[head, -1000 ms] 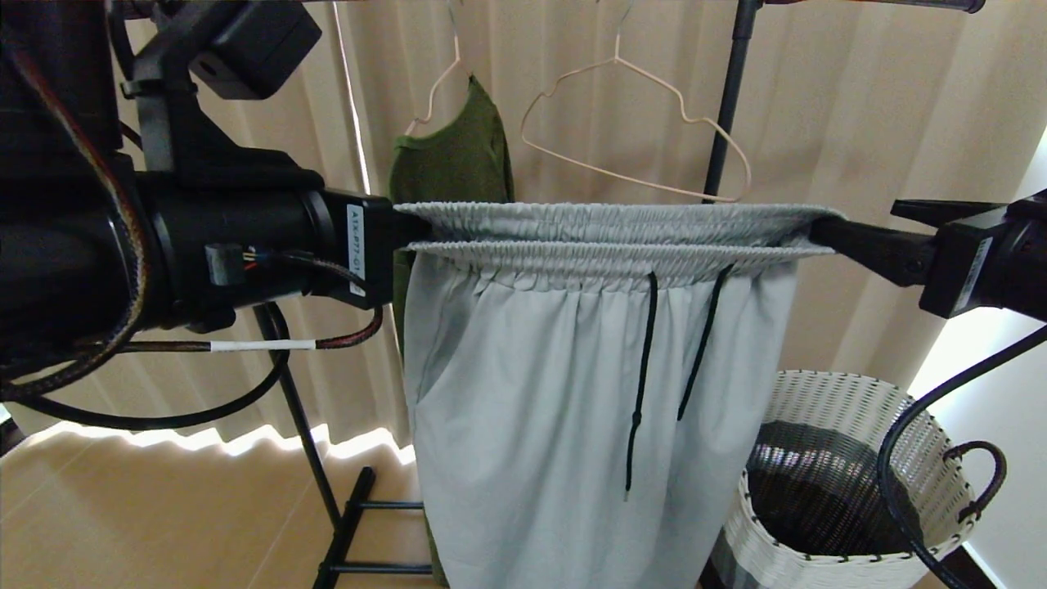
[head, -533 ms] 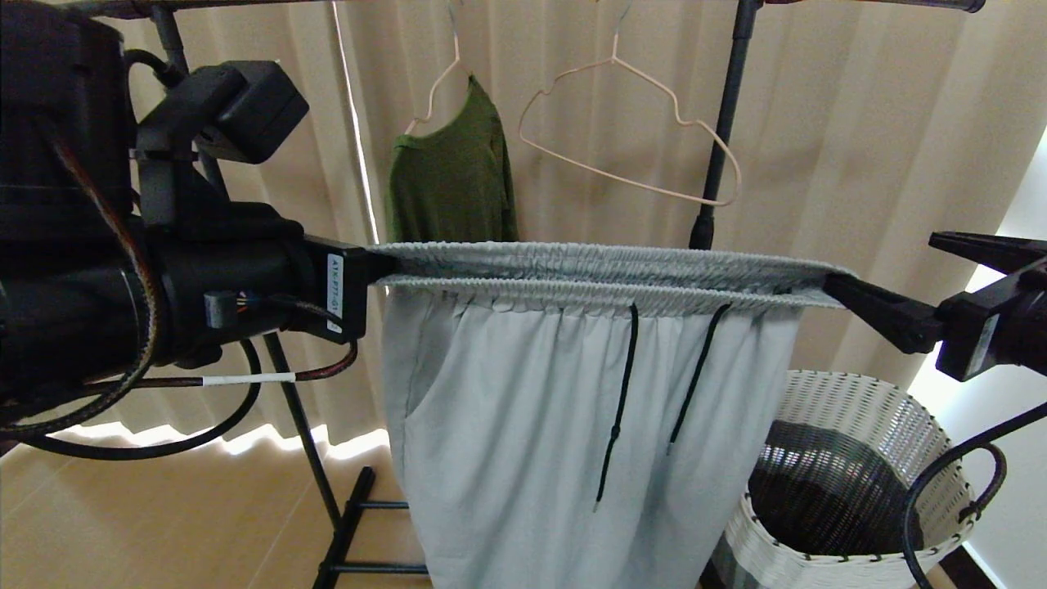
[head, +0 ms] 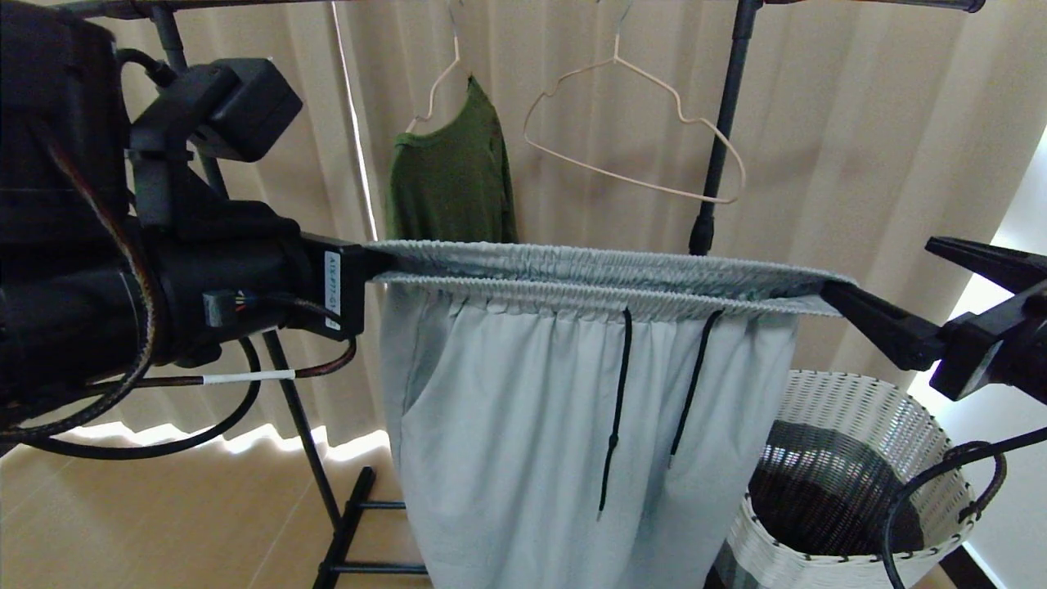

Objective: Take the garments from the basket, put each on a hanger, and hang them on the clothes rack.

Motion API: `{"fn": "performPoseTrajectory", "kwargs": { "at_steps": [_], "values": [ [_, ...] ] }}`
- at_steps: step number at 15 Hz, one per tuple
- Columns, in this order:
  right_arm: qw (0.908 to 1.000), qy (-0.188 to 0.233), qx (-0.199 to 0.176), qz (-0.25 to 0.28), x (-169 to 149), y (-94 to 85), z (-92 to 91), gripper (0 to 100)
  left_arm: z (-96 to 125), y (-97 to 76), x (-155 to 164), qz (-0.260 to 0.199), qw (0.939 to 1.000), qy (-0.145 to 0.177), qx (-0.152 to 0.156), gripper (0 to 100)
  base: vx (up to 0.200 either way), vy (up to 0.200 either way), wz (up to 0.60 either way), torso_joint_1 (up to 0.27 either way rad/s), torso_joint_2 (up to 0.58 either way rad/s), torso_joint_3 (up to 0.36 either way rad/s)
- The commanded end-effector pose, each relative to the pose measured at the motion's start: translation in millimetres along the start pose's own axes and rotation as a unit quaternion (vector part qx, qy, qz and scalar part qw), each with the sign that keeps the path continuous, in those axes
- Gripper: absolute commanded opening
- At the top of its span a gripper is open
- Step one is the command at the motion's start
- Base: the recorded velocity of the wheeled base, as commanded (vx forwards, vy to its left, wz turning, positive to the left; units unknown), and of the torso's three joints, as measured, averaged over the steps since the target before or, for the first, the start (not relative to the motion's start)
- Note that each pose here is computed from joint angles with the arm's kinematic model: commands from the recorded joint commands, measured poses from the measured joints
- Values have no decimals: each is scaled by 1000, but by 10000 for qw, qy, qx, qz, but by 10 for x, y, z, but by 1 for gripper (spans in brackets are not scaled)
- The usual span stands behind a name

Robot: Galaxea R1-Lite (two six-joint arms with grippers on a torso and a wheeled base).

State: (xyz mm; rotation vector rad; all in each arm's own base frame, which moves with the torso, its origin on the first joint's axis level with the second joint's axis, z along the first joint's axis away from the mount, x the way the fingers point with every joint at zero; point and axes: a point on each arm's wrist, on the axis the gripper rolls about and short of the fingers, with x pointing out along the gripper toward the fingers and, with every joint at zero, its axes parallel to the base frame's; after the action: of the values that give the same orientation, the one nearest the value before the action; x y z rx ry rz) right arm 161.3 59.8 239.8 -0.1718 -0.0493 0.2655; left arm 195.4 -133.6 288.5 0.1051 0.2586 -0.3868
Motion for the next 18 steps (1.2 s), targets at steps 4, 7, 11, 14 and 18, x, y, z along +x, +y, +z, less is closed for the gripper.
{"fn": "performPoseTrajectory", "kwargs": {
  "at_steps": [4,7,11,14,18],
  "values": [
    [9915,-758,241,1034,-1,51,20,100,-18,-93,190,308,9994,-120,-31,0,0,0,0,0,0,0],
    [9904,-699,343,1142,-37,61,-34,100,-53,-86,264,799,9967,-33,-95,0,0,0,0,0,0,0],
    [9913,-686,310,1080,-51,43,-31,100,-59,-70,264,829,9965,-24,-101,0,0,0,0,0,0,0],
    [9973,-323,197,624,-34,-110,-102,100,-53,12,-64,786,9965,-256,-106,0,0,0,0,0,0,0],
    [9985,-106,102,534,-42,-137,-144,100,-191,131,-518,774,9957,-487,-170,0,0,0,0,29,-164,-140]
  ]
}}
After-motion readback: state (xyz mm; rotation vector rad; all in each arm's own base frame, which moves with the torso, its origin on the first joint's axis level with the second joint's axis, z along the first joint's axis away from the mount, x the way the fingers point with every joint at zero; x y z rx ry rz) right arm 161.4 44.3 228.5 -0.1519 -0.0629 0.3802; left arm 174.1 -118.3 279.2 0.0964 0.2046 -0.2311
